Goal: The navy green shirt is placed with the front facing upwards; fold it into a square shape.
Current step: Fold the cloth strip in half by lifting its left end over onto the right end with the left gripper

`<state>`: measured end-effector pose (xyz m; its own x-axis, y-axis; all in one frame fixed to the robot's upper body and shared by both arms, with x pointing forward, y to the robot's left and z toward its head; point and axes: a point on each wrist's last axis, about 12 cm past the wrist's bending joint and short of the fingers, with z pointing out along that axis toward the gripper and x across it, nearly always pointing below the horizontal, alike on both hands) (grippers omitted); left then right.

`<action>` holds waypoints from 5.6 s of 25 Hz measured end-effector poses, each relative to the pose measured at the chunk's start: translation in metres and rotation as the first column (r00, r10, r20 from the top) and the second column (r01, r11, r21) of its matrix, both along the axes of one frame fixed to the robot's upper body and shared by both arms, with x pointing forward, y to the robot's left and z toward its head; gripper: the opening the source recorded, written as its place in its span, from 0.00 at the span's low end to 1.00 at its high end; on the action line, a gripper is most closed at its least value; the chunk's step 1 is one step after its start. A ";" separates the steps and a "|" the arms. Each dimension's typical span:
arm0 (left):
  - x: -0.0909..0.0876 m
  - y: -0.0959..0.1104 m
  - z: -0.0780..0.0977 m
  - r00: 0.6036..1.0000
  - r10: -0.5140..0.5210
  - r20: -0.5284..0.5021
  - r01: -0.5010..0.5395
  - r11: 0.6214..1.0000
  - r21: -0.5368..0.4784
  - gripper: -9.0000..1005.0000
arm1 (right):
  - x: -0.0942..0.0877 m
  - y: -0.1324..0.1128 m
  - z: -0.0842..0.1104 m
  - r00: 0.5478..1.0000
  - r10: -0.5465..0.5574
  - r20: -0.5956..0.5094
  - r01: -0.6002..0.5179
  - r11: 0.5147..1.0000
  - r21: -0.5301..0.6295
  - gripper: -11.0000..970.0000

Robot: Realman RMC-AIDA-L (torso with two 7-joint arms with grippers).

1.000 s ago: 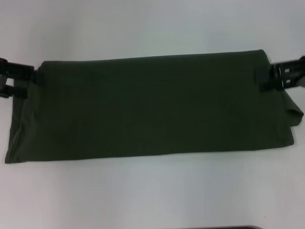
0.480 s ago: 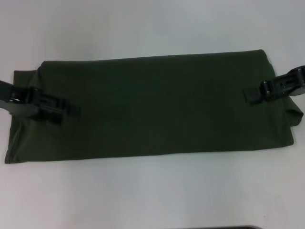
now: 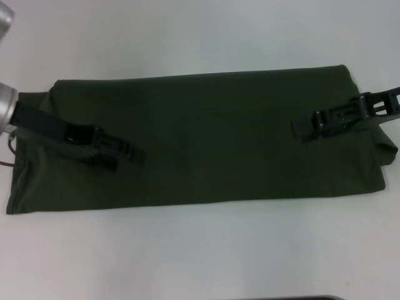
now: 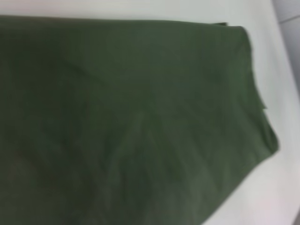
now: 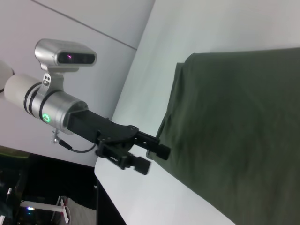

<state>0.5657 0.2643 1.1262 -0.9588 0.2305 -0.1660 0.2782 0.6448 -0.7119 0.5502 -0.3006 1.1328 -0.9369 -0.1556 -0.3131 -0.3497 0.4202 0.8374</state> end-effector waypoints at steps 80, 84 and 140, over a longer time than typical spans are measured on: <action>0.032 0.004 0.007 0.968 0.209 0.136 -0.213 0.977 0.019 0.82 | -0.008 -0.019 -0.004 0.997 -0.074 -0.020 0.074 0.997 0.015 0.88; 0.048 -0.006 0.003 0.944 0.269 0.189 -0.288 0.954 0.078 0.82 | -0.008 -0.019 -0.004 0.997 -0.075 -0.021 0.076 0.997 0.016 0.88; 0.019 0.090 0.027 0.956 0.274 0.107 -0.294 0.902 0.317 0.82 | -0.011 -0.033 -0.001 0.993 -0.117 -0.007 0.118 0.993 0.014 0.88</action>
<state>0.5849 0.3547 1.1530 -0.9825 0.0007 -0.1862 0.0834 0.8956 -0.4370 0.5391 -0.3341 1.1315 -0.9503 -0.0398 -0.3088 -0.2935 0.4459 0.8456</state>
